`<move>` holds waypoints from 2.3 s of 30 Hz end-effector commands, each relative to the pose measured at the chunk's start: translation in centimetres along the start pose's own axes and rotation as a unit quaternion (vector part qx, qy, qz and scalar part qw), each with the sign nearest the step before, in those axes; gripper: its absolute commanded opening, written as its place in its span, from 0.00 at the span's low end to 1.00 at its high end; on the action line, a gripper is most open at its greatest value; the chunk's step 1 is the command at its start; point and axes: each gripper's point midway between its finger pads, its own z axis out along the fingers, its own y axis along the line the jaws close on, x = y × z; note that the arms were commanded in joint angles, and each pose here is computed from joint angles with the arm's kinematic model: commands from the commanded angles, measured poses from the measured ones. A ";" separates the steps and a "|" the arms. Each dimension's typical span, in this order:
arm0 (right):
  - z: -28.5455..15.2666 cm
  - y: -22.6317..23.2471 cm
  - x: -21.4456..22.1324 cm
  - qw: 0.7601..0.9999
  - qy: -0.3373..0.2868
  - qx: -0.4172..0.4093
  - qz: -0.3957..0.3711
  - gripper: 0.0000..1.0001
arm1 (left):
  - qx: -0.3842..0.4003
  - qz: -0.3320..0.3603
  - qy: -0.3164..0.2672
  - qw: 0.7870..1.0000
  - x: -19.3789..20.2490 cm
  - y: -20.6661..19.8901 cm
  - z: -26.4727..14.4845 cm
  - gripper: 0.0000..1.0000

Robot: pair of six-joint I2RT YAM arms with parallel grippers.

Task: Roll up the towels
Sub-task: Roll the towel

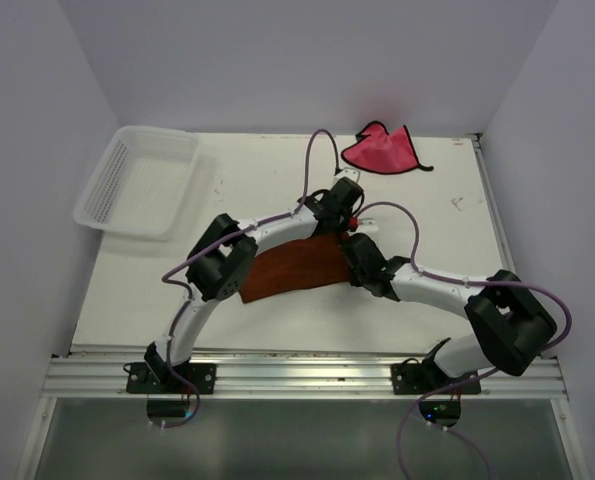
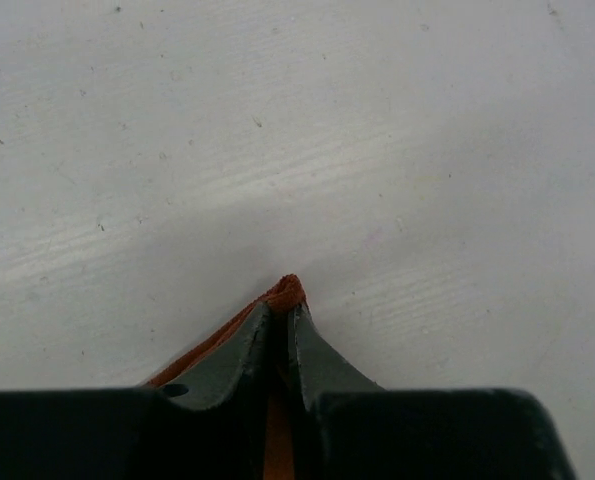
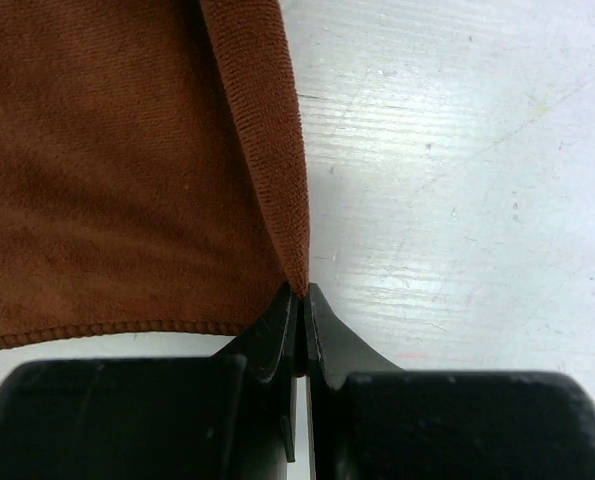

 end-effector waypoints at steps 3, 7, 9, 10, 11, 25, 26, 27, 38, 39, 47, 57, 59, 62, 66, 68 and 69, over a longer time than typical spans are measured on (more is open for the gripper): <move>-1.1 -1.1 0.1 0.995 -0.001 0.061 -0.075 0.00 | 0.031 -0.065 -0.096 0.993 -7.0 0.9 -1.6 0.11; -1.5 -0.2 -0.4 0.992 -0.015 0.069 -0.101 0.00 | 0.040 -0.069 -0.090 0.993 -6.7 1.3 -1.3 0.11; -1.6 0.0 -0.3 0.990 -0.015 0.073 -0.116 0.00 | 0.043 -0.074 -0.092 0.992 -6.8 1.7 -1.3 0.11; -1.5 0.0 -0.4 0.989 -0.017 0.082 -0.123 0.00 | 0.044 -0.076 -0.092 0.992 -6.5 1.9 -1.1 0.11; -1.6 0.0 -0.4 0.988 -0.017 0.085 -0.130 0.00 | 0.043 -0.077 -0.092 0.992 -6.5 2.1 -1.2 0.11; -1.4 2.6 0.1 0.965 -0.026 0.121 -0.232 0.00 | 0.049 -0.092 -0.082 0.991 -4.8 4.9 -0.8 0.08; -1.3 2.8 0.5 0.959 -0.025 0.129 -0.251 0.00 | 0.050 -0.092 -0.081 0.991 -4.8 5.1 -1.0 0.08; -1.2 3.0 0.5 0.957 -0.026 0.133 -0.256 0.00 | 0.057 -0.096 -0.093 0.989 -5.1 5.1 -0.9 0.08; -0.8 6.1 1.3 0.909 -0.017 0.185 -0.373 0.00 | 0.055 -0.094 -0.081 0.991 -4.3 6.6 -0.3 0.08; -0.8 6.7 1.1 0.907 -0.018 0.187 -0.376 0.00 | 0.056 -0.090 -0.081 0.991 -4.3 6.7 -0.3 0.08; 0.7 7.0 2.9 0.884 0.016 0.200 -0.421 0.00 | 0.032 -0.081 -0.072 0.994 -3.2 8.5 -0.3 0.10; 0.9 8.2 2.2 0.879 0.014 0.192 -0.436 0.00 | 0.009 -0.075 -0.064 0.995 -2.5 10.0 0.2 0.27; 0.9 8.3 2.2 0.877 0.017 0.192 -0.439 0.00 | 0.007 -0.077 -0.065 0.995 -2.5 10.1 -0.1 0.31; 1.0 8.5 2.2 0.878 0.019 0.189 -0.440 0.00 | 0.001 -0.078 -0.074 0.994 -3.1 10.4 -1.2 0.33; 1.2 8.6 2.3 0.877 0.022 0.187 -0.443 0.00 | 0.000 -0.079 -0.107 0.991 -5.6 10.6 -3.6 0.36; 1.3 8.5 2.4 0.876 0.022 0.188 -0.444 0.00 | 0.002 -0.078 -0.117 0.990 -6.4 10.6 -4.5 0.36; 1.2 8.5 2.4 0.875 0.022 0.188 -0.445 0.00 | 0.004 -0.078 -0.122 0.989 -6.9 10.6 -4.9 0.36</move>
